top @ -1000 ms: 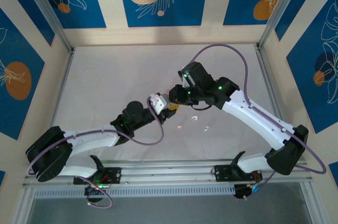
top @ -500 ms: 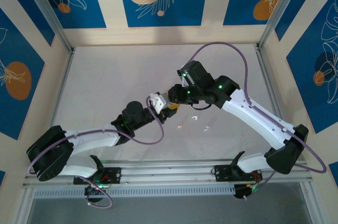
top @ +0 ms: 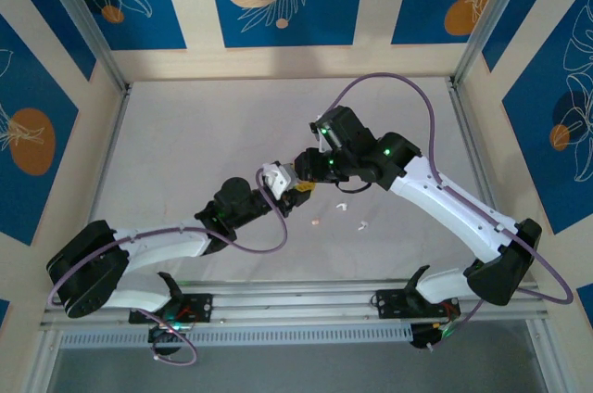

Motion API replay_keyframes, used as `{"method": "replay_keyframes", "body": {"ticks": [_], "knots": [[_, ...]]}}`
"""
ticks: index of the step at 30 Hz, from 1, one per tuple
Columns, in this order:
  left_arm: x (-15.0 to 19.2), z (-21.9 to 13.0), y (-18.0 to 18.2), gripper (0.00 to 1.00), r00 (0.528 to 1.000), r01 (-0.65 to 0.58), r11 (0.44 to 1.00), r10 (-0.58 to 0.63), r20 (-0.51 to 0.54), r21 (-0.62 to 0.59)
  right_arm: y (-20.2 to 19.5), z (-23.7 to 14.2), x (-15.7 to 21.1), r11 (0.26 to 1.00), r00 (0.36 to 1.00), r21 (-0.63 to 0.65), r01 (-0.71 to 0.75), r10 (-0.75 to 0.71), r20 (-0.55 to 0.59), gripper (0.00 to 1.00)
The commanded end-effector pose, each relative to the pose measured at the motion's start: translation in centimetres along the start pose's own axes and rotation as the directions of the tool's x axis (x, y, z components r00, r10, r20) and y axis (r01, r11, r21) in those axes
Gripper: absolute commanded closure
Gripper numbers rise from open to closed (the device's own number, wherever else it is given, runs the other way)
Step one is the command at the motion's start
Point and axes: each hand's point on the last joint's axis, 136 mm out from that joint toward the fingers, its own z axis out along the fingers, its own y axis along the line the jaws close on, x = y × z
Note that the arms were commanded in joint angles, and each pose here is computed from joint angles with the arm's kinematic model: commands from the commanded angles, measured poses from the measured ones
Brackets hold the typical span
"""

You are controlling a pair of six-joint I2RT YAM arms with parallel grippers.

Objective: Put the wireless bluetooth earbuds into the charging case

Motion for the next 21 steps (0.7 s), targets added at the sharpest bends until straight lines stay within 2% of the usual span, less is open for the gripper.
{"method": "replay_keyframes", "body": {"ticks": [1,12,16,21], "knots": [[-4.86,0.14,-0.42,0.70,0.989,-0.009,1.000,0.007,0.148,0.016,0.99,-1.49,0.88,0.999,0.999,-0.042,0.015,-0.017,-0.035,0.68],[-5.03,0.05,-0.42,0.70,0.988,-0.010,1.000,0.008,0.152,0.015,0.83,-1.91,0.95,0.998,0.999,-0.058,0.005,-0.007,-0.038,0.66],[-4.98,0.07,-0.39,0.70,0.989,-0.009,1.000,0.007,0.150,0.014,0.84,-2.18,0.90,0.998,0.999,-0.064,0.002,-0.004,-0.031,0.71],[-4.95,0.19,-0.38,0.70,0.989,-0.011,1.000,0.009,0.150,0.013,0.93,-2.41,1.08,0.997,0.999,-0.079,0.000,-0.004,-0.040,0.71]]}}
